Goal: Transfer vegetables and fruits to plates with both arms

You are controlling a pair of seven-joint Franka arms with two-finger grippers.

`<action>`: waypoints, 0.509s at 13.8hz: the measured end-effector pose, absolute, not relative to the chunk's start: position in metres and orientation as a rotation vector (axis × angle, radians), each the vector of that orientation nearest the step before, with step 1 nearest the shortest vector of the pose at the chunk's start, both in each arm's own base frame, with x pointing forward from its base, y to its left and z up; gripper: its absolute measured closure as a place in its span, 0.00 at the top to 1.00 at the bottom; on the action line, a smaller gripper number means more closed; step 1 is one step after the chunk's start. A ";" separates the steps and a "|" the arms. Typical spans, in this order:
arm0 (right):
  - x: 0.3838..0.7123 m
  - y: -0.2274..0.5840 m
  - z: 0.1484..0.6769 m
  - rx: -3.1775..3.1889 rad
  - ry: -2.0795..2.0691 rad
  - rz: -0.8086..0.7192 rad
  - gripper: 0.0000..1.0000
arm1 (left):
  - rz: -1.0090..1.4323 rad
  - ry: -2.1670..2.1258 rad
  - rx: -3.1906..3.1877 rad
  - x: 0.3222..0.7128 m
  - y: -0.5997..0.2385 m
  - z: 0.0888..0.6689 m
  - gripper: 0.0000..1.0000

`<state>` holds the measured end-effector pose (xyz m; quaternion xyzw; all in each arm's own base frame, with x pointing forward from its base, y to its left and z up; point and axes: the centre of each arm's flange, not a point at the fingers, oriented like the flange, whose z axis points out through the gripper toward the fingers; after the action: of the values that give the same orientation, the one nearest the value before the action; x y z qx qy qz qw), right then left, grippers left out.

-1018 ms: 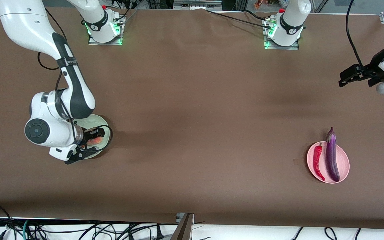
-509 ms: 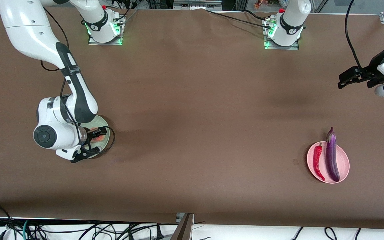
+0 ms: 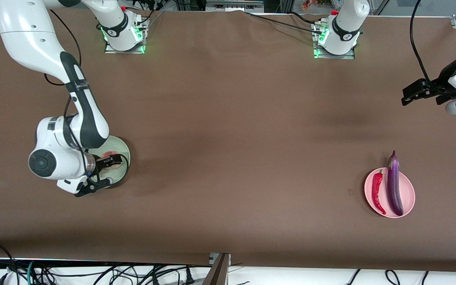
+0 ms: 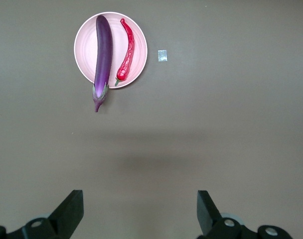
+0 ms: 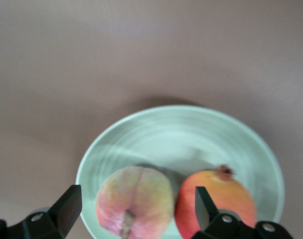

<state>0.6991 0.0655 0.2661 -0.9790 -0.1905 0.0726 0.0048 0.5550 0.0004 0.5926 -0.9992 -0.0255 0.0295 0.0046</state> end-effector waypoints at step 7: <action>0.679 0.066 0.435 -3.085 -0.587 0.198 1.00 | 0.089 -0.092 -3.130 0.555 0.005 0.593 1.00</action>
<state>0.6786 0.0661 0.4346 -0.9804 -0.1865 0.0629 -0.0027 0.5552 0.0047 0.5928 -0.9992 -0.0294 0.0284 0.0044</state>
